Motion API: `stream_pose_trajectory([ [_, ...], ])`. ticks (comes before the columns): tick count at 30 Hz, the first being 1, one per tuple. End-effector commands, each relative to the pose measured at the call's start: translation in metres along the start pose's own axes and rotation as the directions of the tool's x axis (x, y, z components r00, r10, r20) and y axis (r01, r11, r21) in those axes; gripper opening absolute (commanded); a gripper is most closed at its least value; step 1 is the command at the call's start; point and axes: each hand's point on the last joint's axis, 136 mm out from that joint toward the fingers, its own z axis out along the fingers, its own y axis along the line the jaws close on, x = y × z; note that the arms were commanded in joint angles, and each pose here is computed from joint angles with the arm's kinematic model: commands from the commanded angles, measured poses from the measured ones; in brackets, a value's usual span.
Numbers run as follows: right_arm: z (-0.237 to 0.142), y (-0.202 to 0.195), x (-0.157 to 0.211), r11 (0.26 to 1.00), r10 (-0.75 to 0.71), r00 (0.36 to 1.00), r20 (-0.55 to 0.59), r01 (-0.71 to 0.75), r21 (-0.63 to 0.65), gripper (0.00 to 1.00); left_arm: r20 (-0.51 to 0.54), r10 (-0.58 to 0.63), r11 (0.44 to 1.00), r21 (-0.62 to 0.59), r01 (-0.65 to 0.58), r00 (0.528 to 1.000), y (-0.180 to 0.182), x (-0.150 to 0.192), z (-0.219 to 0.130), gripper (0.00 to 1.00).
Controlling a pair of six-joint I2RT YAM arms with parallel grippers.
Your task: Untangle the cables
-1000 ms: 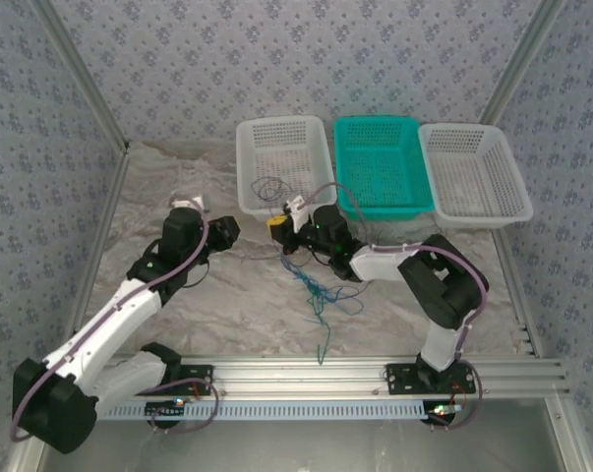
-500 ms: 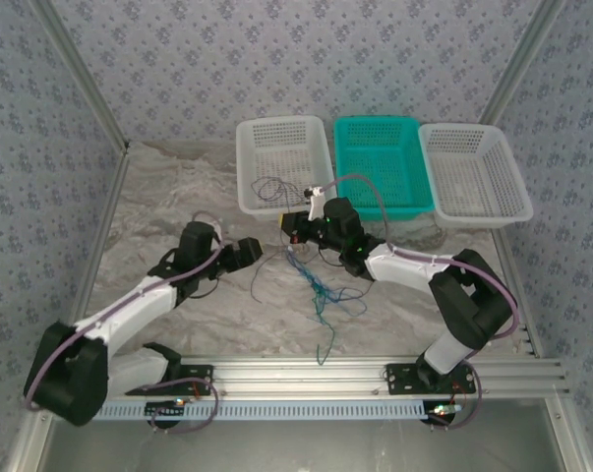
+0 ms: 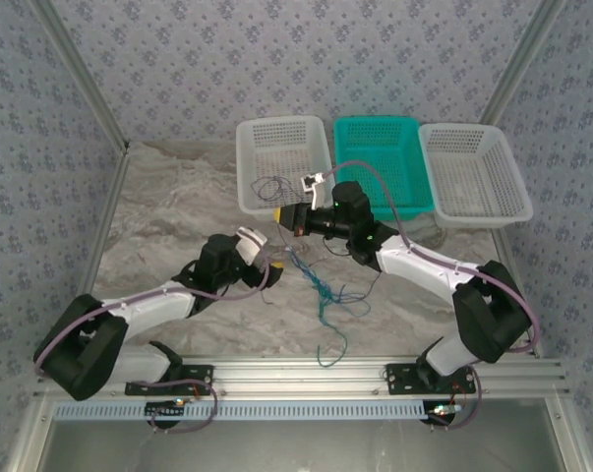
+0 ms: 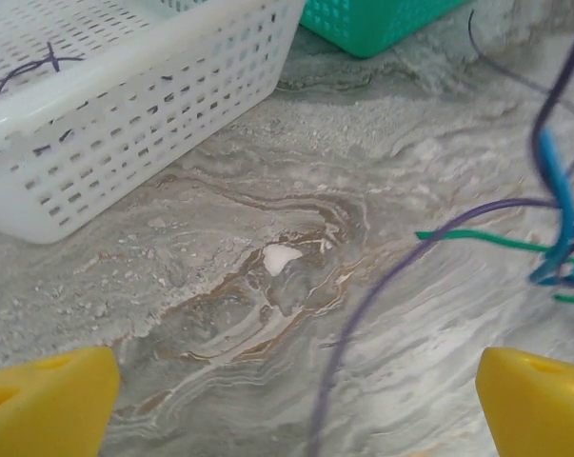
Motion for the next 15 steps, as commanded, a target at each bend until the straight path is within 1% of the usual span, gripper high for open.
stream_pose_trajectory([
  [1, -0.007, 0.024, -0.006, 0.998, -0.010, 1.000, -0.027, 0.009, -0.062, 0.00, 0.076, 0.227, 0.972, 0.045, -0.231, 0.971, -0.009, -0.015, 0.006, 0.95],
  [3, -0.010, 0.031, -0.008, 0.997, -0.017, 0.999, -0.028, 0.015, -0.073, 0.00, 0.081, 0.242, 0.968, 0.053, -0.246, 0.967, -0.011, -0.015, 0.010, 0.95],
  [6, -0.013, 0.041, -0.009, 0.995, -0.030, 0.999, -0.030, 0.027, -0.096, 0.00, 0.117, 0.232, 0.969, 0.063, -0.240, 0.966, -0.013, -0.024, 0.013, 0.93],
  [8, -0.014, 0.046, -0.009, 0.994, -0.032, 0.999, -0.028, 0.029, -0.106, 0.00, 0.134, 0.218, 0.972, 0.066, -0.228, 0.967, -0.013, -0.032, 0.017, 0.84],
  [9, -0.015, 0.048, -0.010, 0.994, -0.033, 0.999, -0.022, 0.031, -0.109, 0.00, 0.140, 0.208, 0.973, 0.070, -0.219, 0.968, -0.013, -0.036, 0.020, 0.75],
  [11, -0.017, 0.047, -0.012, 0.995, -0.031, 0.999, -0.012, 0.030, -0.099, 0.00, 0.166, 0.182, 0.976, 0.088, -0.199, 0.969, -0.015, -0.044, 0.023, 0.51],
  [12, -0.018, 0.044, -0.014, 0.996, -0.029, 1.000, -0.004, 0.029, -0.082, 0.00, 0.187, 0.167, 0.977, 0.098, -0.188, 0.968, -0.017, -0.049, 0.024, 0.37],
  [14, -0.022, 0.031, -0.015, 1.000, -0.020, 1.000, 0.012, 0.021, -0.023, 0.00, 0.224, 0.128, 0.983, 0.101, -0.154, 0.966, -0.018, -0.058, 0.021, 0.00],
  [15, -0.026, 0.019, -0.016, 0.999, -0.007, 1.000, 0.028, 0.006, 0.034, 0.00, 0.247, 0.094, 0.989, 0.090, -0.120, 0.964, -0.015, -0.063, 0.017, 0.00],
])
